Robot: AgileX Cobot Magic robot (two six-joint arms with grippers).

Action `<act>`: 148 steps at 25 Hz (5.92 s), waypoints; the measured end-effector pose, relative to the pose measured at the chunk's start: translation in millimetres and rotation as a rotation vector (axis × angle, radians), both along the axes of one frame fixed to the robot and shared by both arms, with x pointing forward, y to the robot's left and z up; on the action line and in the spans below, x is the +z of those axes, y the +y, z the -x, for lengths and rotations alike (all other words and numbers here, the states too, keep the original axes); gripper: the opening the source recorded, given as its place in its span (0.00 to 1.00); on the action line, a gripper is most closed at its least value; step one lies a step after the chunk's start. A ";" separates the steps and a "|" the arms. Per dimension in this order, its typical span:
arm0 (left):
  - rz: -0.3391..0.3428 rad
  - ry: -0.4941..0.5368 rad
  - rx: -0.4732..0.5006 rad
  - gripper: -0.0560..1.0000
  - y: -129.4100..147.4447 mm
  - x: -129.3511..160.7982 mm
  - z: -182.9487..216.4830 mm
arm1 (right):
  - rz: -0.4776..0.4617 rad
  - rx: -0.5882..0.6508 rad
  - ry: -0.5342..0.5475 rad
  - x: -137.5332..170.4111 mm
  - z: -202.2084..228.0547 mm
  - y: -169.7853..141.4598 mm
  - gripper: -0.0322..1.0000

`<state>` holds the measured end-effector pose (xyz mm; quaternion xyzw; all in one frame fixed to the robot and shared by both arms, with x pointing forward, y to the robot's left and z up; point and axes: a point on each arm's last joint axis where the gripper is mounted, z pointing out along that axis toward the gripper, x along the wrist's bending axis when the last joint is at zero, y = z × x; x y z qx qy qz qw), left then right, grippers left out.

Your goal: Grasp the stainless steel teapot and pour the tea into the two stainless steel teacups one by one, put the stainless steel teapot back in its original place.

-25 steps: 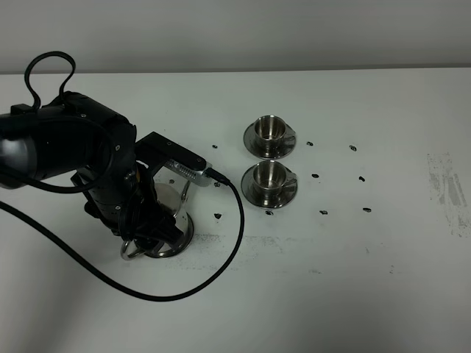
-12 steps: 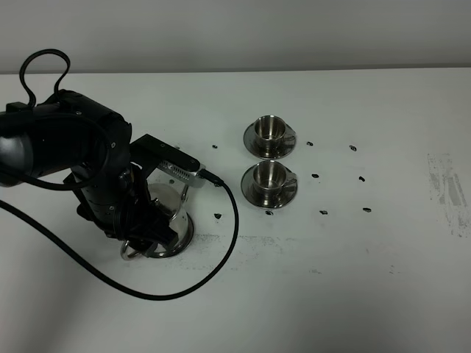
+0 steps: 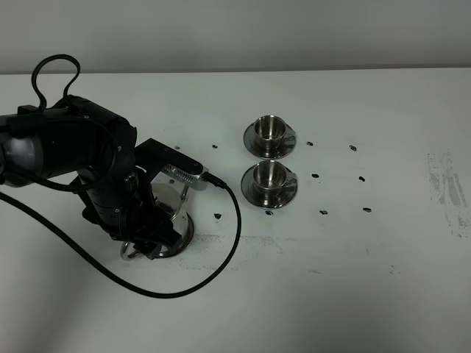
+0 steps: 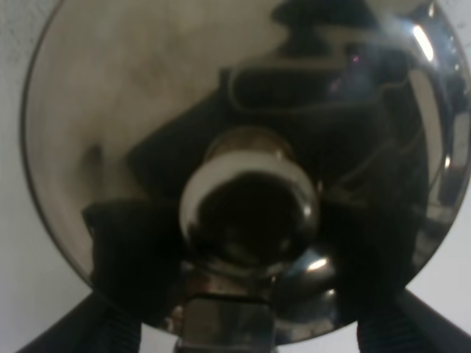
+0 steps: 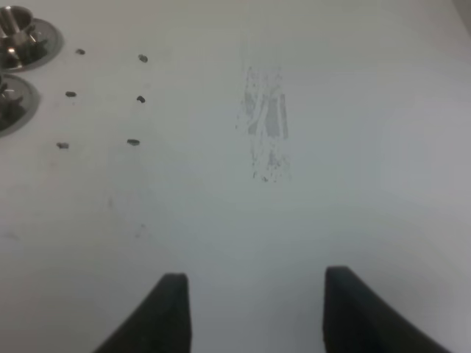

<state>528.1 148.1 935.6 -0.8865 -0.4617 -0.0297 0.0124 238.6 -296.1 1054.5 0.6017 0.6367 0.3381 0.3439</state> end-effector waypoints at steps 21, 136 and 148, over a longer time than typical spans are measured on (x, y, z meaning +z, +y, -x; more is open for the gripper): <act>0.003 0.057 0.041 0.29 2.4 -20.3 -4.2 | 0.000 0.000 0.000 0.0 0.0 0.0 0.42; -0.577 -0.337 -1.083 0.21 -64.2 3.2 -184.6 | 0.000 0.000 0.000 0.0 0.0 0.0 0.42; -0.624 -0.362 -1.124 0.21 -70.6 4.6 -184.6 | 0.000 0.000 0.000 0.0 0.0 0.0 0.42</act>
